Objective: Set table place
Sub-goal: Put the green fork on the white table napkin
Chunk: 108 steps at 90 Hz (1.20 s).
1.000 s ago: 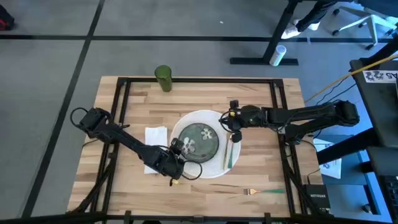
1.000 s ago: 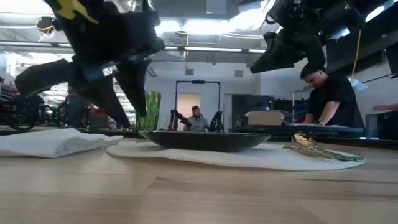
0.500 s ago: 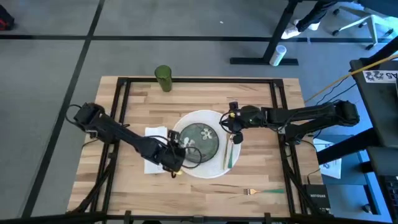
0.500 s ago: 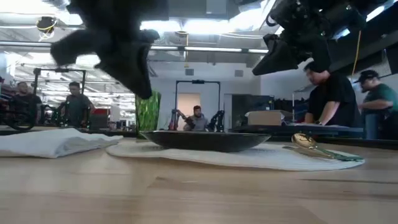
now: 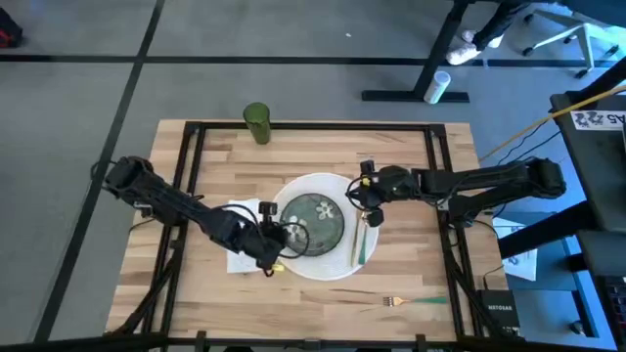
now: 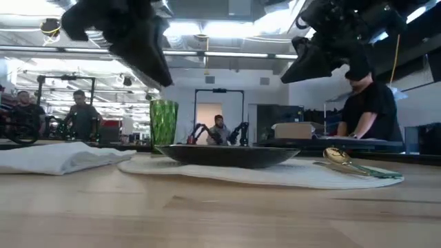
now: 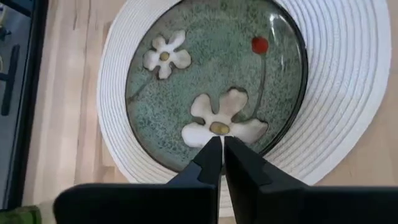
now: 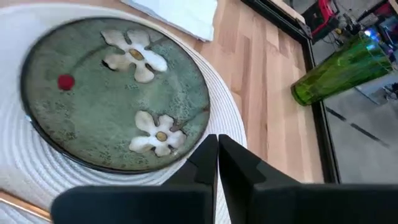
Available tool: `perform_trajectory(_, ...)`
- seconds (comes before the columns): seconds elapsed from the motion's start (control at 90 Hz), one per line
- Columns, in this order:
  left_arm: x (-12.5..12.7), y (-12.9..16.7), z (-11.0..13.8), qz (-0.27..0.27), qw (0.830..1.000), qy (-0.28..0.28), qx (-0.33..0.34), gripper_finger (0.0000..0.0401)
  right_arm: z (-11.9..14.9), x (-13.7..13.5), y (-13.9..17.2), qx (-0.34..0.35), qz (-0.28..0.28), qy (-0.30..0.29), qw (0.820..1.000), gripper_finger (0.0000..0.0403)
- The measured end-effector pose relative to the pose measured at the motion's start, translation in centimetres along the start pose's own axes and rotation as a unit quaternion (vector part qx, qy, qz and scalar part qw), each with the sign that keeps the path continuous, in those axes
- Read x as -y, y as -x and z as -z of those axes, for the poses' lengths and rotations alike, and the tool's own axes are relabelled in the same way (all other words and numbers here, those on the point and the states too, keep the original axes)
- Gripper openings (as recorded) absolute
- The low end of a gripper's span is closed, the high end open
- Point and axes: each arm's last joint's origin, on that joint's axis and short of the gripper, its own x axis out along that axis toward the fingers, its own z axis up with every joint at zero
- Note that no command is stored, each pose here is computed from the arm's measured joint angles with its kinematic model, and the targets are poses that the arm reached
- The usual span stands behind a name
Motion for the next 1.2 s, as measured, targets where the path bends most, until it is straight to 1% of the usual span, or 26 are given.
perform_trajectory(0.133,-0.5,0.5,0.9,0.005,0.999,0.037,0.035,0.0000,-0.7,-0.7,0.6,0.018,-0.005,0.026,0.999,0.0000)
perform_trajectory(0.278,-1.1,1.4,1.6,0.014,0.993,0.073,0.093,0.0000,-1.5,-1.6,1.1,0.031,-0.005,0.054,0.998,0.0000)
perform_trajectory(0.389,-1.5,1.9,2.3,0.016,0.990,0.080,0.119,0.0000,-1.9,-2.3,1.3,0.032,-0.002,0.073,0.997,0.0000)
perform_trajectory(0.533,-1.7,2.0,3.1,0.017,0.989,0.092,0.118,0.0000,-2.2,-3.0,1.4,0.031,-0.001,0.086,0.996,0.0000)
perform_trajectory(0.767,-1.9,1.7,3.3,0.014,0.988,0.104,0.111,0.0000,-2.3,-3.2,1.5,0.026,0.003,0.089,0.996,0.0000)
perform_trajectory(1.2,-2.5,1.4,3.2,0.005,0.988,0.111,0.107,0.0000,-2.5,-3.4,1.5,0.054,-0.031,0.088,0.994,0.0000)
